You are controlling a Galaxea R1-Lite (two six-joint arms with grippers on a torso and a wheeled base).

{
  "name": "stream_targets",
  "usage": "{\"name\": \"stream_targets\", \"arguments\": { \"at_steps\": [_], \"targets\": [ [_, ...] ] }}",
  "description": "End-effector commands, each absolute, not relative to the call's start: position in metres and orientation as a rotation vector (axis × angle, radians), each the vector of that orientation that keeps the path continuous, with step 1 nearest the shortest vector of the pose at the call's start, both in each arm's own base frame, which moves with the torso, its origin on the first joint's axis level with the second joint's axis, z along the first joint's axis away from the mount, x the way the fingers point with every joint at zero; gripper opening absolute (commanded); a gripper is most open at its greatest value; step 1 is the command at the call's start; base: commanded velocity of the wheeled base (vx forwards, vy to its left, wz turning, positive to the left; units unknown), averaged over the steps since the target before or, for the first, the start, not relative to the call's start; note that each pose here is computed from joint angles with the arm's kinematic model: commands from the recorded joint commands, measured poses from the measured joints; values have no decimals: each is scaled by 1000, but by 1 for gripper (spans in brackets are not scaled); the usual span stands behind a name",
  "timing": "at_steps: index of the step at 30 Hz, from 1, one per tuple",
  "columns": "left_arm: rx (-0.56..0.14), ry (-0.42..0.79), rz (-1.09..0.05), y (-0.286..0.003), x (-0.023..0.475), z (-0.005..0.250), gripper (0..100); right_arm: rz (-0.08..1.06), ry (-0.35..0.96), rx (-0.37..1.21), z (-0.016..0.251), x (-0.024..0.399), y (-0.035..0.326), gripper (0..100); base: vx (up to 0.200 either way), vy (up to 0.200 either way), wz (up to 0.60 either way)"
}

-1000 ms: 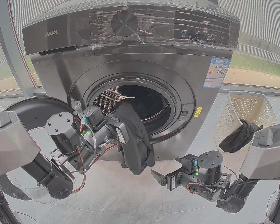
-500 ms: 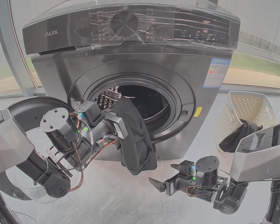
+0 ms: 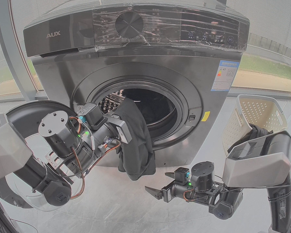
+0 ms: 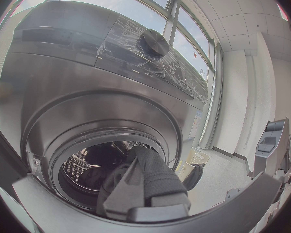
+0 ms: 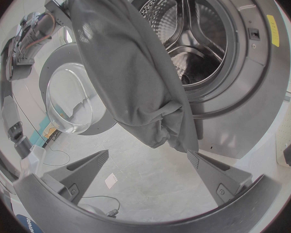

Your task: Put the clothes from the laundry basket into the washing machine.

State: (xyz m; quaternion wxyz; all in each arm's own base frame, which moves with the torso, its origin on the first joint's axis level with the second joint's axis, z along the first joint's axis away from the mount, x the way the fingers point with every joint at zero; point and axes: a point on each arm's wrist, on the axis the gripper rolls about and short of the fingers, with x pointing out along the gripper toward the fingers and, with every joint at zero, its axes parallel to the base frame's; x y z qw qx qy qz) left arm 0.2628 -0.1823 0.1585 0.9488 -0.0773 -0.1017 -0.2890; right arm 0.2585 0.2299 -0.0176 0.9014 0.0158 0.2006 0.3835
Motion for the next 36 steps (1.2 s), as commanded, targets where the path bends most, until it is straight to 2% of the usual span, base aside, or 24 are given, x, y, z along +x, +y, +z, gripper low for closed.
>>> {"name": "stream_targets", "arguments": {
  "at_steps": [1, 10, 18, 19, 26, 31, 34, 36],
  "targets": [
    [-161, -218, -587, -181, 261, 163, 0, 795, 435, 9, -42, 271, 241, 100, 0, 0, 0],
    [-162, -213, -590, -181, 259, 162, 0, 773, 363, 28, -44, 318, 265, 100, 0, 0, 0],
    [-162, -208, -593, -179, 256, 162, 0, 757, 278, 31, -50, 340, 276, 100, 0, 0, 0],
    [-162, -206, -593, -179, 256, 162, 0, 760, 263, 35, -48, 341, 278, 0, 0, 0, 0],
    [-158, -195, -578, -176, 259, 157, 0, 745, 260, 32, -40, 330, 269, 0, 0, 0, 0],
    [-149, -186, -547, -167, 267, 153, 0, 736, 211, 32, 1, 306, 245, 0, 0, 0, 0],
    [-146, -180, -539, -164, 268, 151, 0, 708, 184, 23, 16, 301, 229, 0, 0, 0, 0],
    [-139, -158, -543, -162, 265, 147, 0, 677, 145, 13, 40, 291, 209, 0, 0, 0, 0]
  ]
}}
